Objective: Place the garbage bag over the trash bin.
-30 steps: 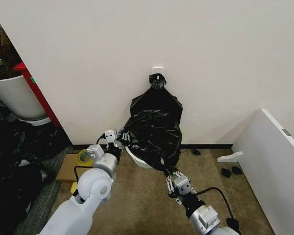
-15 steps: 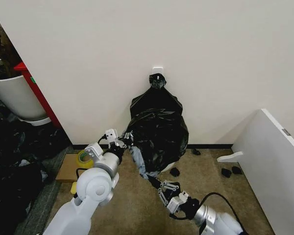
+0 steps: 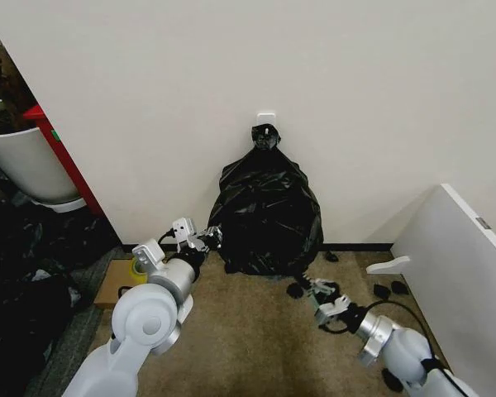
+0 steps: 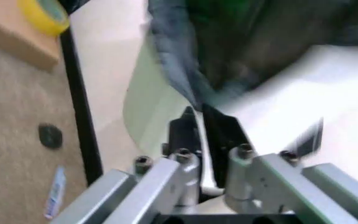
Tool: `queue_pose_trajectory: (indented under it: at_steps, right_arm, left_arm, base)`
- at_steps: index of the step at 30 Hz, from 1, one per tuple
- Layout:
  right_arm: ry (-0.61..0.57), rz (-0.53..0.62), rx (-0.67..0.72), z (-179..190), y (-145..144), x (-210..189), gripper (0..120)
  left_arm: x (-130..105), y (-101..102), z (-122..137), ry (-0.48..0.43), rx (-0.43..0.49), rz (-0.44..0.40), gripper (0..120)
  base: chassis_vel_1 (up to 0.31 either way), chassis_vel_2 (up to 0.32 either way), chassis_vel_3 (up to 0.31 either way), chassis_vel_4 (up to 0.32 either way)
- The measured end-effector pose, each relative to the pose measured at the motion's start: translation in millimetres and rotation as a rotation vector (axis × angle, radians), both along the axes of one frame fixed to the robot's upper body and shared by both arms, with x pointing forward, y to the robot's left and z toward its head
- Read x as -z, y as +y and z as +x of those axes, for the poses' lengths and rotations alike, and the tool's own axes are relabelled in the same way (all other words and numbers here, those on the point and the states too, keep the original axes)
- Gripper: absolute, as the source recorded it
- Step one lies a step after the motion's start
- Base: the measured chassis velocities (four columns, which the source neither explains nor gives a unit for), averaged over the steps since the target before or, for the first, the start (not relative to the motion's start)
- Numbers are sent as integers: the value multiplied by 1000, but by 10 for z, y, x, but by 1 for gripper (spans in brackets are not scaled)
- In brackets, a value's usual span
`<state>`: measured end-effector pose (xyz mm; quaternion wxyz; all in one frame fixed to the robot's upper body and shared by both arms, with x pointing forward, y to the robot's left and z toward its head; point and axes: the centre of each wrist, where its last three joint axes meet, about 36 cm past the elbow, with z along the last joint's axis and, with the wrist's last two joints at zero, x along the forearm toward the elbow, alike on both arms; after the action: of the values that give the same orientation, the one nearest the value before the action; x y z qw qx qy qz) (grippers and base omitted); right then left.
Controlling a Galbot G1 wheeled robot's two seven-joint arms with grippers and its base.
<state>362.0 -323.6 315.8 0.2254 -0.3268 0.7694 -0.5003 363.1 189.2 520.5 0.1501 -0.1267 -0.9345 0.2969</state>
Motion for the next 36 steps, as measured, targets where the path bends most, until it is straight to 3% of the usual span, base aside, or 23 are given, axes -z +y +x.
queue_pose_trajectory:
  at_steps: [2, 3, 6, 8, 9, 12, 17, 19, 20, 22, 23, 25, 26, 29, 30, 31, 33, 36]
  right_arm:
    - [24, 85, 5, -40, -32, 29, 16]
    - [24, 85, 5, -40, -32, 29, 16]
    - [257, 315, -191, -289, 85, 140, 31]
    - [347, 353, -233, -313, -31, 131, 37]
    - [347, 353, -233, -313, -31, 131, 37]
    - [370, 507, -207, -298, -220, 13, 54]
    - [333, 637, -198, -278, -215, -255, 67]
    - [331, 741, -136, -356, -9, -484, 76]
    - [348, 844, -51, -472, 252, -689, 83]
    - [368, 892, 5, -544, 397, -796, 86]
    - [404, 947, 80, -642, 600, -970, 89]
    - [504, 1024, 201, -828, 969, -1326, 81]
    - [504, 1024, 201, -828, 969, -1326, 81]
    - [737, 1110, 357, -1069, 1351, -1782, 66]
    - [737, 1110, 357, -1069, 1351, -1782, 66]
    - [826, 1111, 409, -1118, 1422, -1891, 58]
    - [889, 1110, 451, -1146, 1460, -1975, 52]
    - [917, 1113, 477, -1110, 1470, -2010, 42]
  left_arm:
    - [3, 28, 5, -15, -13, 29, 4]
    - [3, 28, 5, -15, -13, 29, 4]
    - [121, -1, 42, -72, -40, 66, 4]
    - [200, -13, 52, -102, -48, 89, 4]
    - [200, -13, 52, -102, -48, 89, 4]
    - [340, -36, 31, -135, -61, 125, 4]
    - [420, -73, -4, -140, -63, 132, 4]
    - [458, -101, -33, -148, -62, 129, 4]
    - [507, -124, -60, -163, -63, 134, 4]
    - [534, -133, -74, -172, -65, 140, 4]
    - [593, -147, -93, -195, -71, 155, 4]
    - [755, -183, -124, -255, -87, 196, 4]
    - [755, -183, -124, -255, -87, 196, 4]
    - [971, -260, -170, -346, -96, 222, 4]
    - [971, -260, -170, -346, -96, 222, 4]
    - [1035, -299, -176, -379, -83, 225, 4]
    - [1108, -369, -176, -416, -49, 224, 4]
    - [1183, -465, -176, -452, 5, 213, 4]
  base:
    - [0, 0, 0, 0]
    - [0, 0, 0, 0]
    - [0, 0, 0, 0]
    - [0, 0, 0, 0]
    - [0, 0, 0, 0]
    - [0, 0, 0, 0]
    - [0, 0, 0, 0]
    - [0, 0, 0, 0]
    - [0, 0, 0, 0]
    - [0, 0, 0, 0]
    - [0, 0, 0, 0]
    - [0, 0, 0, 0]
    - [0, 0, 0, 0]
    - [0, 0, 0, 0]
    - [0, 0, 0, 0]
    - [0, 0, 0, 0]
    - [0, 0, 0, 0]
    - [0, 0, 0, 0]
